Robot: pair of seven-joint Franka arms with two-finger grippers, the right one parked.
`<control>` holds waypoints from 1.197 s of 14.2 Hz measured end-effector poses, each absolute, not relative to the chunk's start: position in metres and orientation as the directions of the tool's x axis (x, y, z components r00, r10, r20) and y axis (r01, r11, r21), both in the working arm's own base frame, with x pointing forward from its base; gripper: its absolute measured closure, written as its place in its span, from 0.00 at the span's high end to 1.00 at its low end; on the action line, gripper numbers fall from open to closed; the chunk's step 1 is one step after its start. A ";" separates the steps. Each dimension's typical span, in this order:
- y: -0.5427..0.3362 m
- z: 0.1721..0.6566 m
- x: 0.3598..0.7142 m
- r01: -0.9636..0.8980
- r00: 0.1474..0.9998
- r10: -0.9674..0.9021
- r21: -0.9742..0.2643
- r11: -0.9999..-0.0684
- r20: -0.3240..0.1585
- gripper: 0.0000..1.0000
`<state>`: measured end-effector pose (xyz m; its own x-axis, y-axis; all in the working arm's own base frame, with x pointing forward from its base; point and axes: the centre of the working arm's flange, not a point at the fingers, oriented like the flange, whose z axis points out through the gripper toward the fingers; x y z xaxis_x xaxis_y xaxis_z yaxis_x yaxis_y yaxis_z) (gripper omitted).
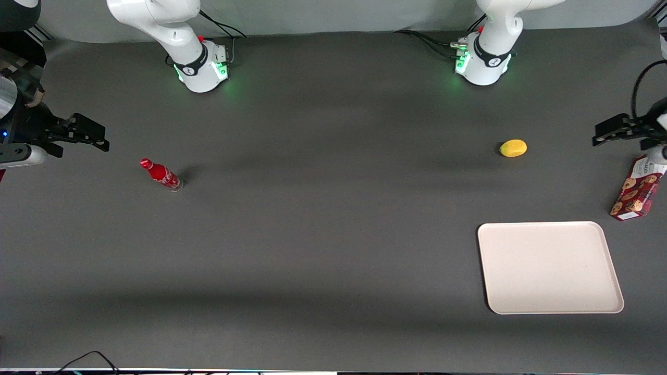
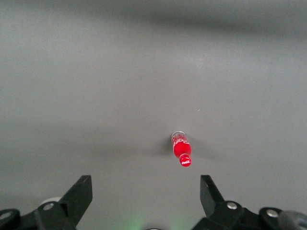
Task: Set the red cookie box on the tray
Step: 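Move the left gripper down toward the red plaid shortbread box, then close the left gripper on the shortbread box and lift it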
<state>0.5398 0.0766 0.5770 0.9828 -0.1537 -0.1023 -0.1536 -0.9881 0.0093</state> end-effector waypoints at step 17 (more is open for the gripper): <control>0.384 0.311 0.526 -0.722 0.692 -0.721 -0.015 -0.692 -0.033 1.00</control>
